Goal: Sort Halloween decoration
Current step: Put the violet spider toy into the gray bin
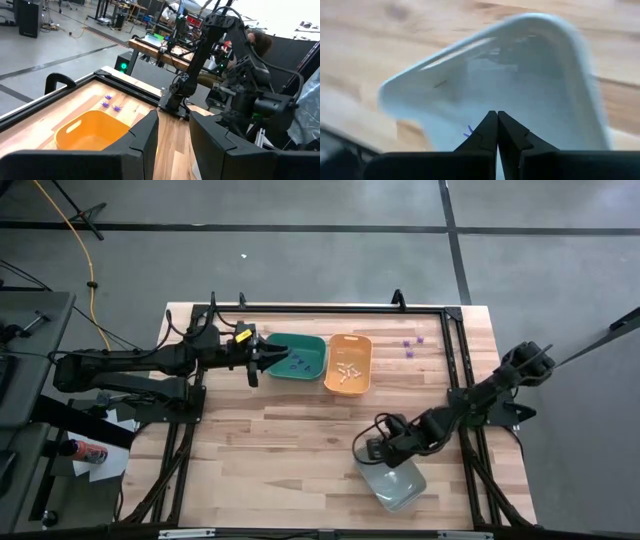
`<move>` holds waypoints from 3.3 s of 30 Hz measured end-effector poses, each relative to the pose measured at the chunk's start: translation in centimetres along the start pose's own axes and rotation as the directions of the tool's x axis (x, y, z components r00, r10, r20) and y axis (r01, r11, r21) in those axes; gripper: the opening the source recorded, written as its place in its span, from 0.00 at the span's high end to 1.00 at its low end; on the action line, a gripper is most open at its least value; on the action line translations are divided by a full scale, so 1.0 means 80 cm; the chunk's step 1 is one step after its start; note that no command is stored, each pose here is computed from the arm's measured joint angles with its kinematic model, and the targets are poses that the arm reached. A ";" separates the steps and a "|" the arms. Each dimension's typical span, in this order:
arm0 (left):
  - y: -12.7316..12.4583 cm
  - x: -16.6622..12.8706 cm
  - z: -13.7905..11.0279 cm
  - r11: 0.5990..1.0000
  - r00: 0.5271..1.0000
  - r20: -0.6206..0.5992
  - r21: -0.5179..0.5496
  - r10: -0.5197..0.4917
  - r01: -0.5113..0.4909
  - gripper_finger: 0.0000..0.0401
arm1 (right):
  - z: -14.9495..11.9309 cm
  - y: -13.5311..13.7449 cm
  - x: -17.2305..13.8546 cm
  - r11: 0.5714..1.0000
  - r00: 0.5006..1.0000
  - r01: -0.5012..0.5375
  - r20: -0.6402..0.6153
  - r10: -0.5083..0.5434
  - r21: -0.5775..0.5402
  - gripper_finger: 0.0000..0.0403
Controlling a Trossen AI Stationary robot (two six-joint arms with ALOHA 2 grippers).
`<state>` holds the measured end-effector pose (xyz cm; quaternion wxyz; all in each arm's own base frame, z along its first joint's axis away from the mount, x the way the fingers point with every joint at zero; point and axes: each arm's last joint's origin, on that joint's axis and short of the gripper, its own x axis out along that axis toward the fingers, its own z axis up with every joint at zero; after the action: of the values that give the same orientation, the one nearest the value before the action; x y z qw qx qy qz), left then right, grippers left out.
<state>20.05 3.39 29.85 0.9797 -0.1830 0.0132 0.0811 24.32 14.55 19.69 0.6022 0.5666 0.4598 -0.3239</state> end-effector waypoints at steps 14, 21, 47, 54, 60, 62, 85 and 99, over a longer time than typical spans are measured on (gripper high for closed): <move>0.000 0.000 0.000 1.000 1.000 0.000 0.000 0.000 0.000 0.75 | 0.023 0.022 -0.010 0.923 0.999 -0.032 -0.029 0.023 -0.384 0.80; 0.000 0.000 0.000 1.000 1.000 0.000 0.000 0.000 0.000 0.75 | 0.025 0.024 -0.012 0.908 0.998 -0.044 -0.063 0.019 -0.418 0.61; 0.000 0.000 -0.001 0.998 1.000 -0.007 0.061 0.004 -0.003 0.75 | -0.064 -0.025 -0.027 0.845 0.921 0.049 -0.303 -0.245 -0.532 0.99; 0.000 0.000 -0.001 0.998 1.000 -0.008 0.061 0.004 -0.003 0.75 | -0.069 -0.042 -0.031 0.819 0.881 0.153 -0.299 -0.366 -0.552 0.99; 0.000 0.000 -0.001 0.998 1.000 -0.008 0.061 0.004 -0.003 0.75 | -0.068 -0.059 -0.036 0.772 0.842 0.272 -0.246 -0.479 -0.574 1.00; 0.000 0.000 -0.001 0.998 1.000 -0.008 0.061 0.005 -0.004 0.75 | -0.065 -0.065 -0.038 0.750 0.826 0.318 -0.218 -0.520 -0.581 1.00; 0.001 0.000 -0.001 0.994 1.000 -0.007 0.105 0.009 -0.008 0.75 | -0.015 -0.031 -0.142 0.746 0.960 0.256 0.252 -0.121 -0.615 1.00; 0.000 0.000 -0.001 0.995 1.000 -0.003 0.104 0.007 -0.006 0.75 | 0.151 -0.044 -0.124 0.629 0.660 -0.248 0.347 0.667 -0.737 1.00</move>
<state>20.05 3.40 29.79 0.9876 -0.1319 0.0198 0.0831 19.72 0.93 26.72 0.9310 0.3010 0.1572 -0.1339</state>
